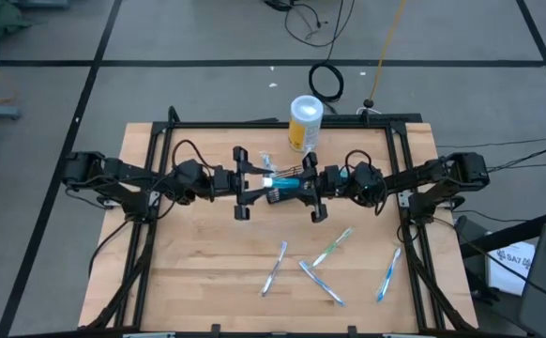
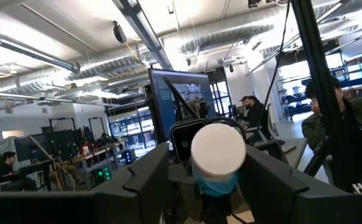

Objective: Pick & Place toothbrushing station
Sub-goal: Put the blue mouthwash into the black wire organizer

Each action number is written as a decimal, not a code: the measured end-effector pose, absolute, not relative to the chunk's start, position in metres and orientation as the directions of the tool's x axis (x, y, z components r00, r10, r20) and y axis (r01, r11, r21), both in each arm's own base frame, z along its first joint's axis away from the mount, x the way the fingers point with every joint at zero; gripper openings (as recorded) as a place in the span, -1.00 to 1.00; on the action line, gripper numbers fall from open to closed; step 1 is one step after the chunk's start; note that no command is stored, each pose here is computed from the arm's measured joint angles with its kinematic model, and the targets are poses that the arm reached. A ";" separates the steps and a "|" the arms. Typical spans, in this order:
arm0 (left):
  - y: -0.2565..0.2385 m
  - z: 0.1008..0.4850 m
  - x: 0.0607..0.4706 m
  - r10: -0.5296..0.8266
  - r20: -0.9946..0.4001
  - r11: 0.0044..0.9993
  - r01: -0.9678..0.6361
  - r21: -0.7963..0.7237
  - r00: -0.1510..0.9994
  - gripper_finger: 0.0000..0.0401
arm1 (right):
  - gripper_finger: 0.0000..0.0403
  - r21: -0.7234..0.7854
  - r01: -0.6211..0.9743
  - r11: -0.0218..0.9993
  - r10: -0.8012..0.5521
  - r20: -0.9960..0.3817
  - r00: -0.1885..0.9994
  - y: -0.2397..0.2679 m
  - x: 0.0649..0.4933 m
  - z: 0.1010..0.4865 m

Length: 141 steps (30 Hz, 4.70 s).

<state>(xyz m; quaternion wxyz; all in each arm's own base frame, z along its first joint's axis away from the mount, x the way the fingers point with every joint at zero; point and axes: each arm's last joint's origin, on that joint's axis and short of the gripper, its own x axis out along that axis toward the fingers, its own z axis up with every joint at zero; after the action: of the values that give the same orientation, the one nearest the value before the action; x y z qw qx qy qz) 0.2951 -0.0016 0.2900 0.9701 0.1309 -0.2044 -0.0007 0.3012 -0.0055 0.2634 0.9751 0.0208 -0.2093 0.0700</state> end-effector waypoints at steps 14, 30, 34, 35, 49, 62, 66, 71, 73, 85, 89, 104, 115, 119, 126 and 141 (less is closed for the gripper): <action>-0.002 0.290 0.295 -0.061 0.399 0.967 -0.046 0.252 0.915 -0.44 | -0.52 0.014 -0.143 0.990 0.126 0.401 0.908 -0.006 0.302 0.262; -0.003 0.291 0.295 -0.108 0.403 0.961 -0.008 0.277 0.909 -0.26 | -0.52 0.009 -0.109 0.994 0.098 0.369 0.924 -0.007 0.303 0.259; -0.003 0.291 0.295 -0.099 0.403 0.962 -0.016 0.273 0.910 -0.32 | -0.52 0.008 -0.108 0.994 0.097 0.371 0.924 -0.008 0.303 0.259; -0.003 0.291 0.295 -0.098 0.403 0.962 -0.017 0.273 0.910 -0.34 | -0.52 0.005 -0.107 0.994 0.097 0.370 0.924 -0.008 0.303 0.259; -0.003 0.291 0.295 -0.097 0.402 0.965 -0.013 0.263 0.911 -0.48 | -0.52 0.006 -0.107 0.994 0.098 0.361 0.927 -0.008 0.303 0.258; -0.002 0.286 0.297 -0.078 0.354 0.973 -0.006 0.232 0.932 -0.49 | -0.46 0.033 -0.105 0.994 0.092 0.264 0.960 -0.008 0.304 0.252; -0.001 0.281 0.299 -0.027 0.303 0.976 -0.040 0.214 0.953 -0.49 | -0.33 0.058 -0.101 0.993 0.087 0.211 0.974 -0.008 0.300 0.253; -0.001 0.277 0.300 -0.022 0.267 0.979 -0.034 0.203 0.963 -0.49 | -0.20 0.066 -0.097 0.993 0.087 0.146 0.986 -0.008 0.292 0.260; -0.001 0.276 0.300 -0.017 0.252 0.980 -0.034 0.196 0.968 -0.49 | -0.17 0.068 -0.089 0.994 0.082 0.095 0.992 -0.008 0.287 0.262; 0.003 0.305 0.320 0.117 -0.117 0.976 -0.092 0.197 0.986 -0.49 | -0.12 0.071 0.006 0.997 0.016 -0.295 0.956 -0.008 0.258 0.249; 0.007 0.316 0.328 0.209 -0.199 0.971 -0.180 0.156 0.957 -0.49 | -0.12 0.095 0.087 0.992 -0.040 -0.412 0.910 -0.010 0.253 0.238; 0.053 0.270 0.368 0.304 -0.220 0.952 -0.305 0.029 0.927 -0.49 | -0.13 0.120 0.120 0.985 -0.036 -0.542 0.840 -0.010 0.246 0.225; 0.074 0.268 0.363 0.282 -0.256 0.945 -0.314 -0.093 0.925 -0.49 | -0.14 0.115 0.117 0.987 -0.036 -0.542 0.840 -0.010 0.246 0.225; 0.064 0.271 0.364 0.358 -0.228 0.933 -0.359 0.035 0.906 -0.49 | -0.15 0.111 0.114 0.987 -0.036 -0.542 0.840 -0.010 0.246 0.225; 0.083 0.282 0.351 0.307 -0.243 0.949 -0.316 0.003 0.920 -0.49 | -0.14 0.110 0.114 0.987 -0.036 -0.542 0.839 -0.010 0.246 0.225; 0.195 0.287 0.295 0.013 -0.192 0.993 -0.035 -0.109 0.981 -0.49 | -0.15 0.090 0.099 0.991 -0.036 -0.530 0.847 -0.010 0.247 0.226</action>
<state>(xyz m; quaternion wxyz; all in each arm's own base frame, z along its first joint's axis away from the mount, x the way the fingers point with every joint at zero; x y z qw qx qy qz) 0.2952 0.1950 0.2875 0.9937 -0.0562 0.0958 0.0122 0.2470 -0.0098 0.2261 0.9593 0.0570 0.2742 -0.0352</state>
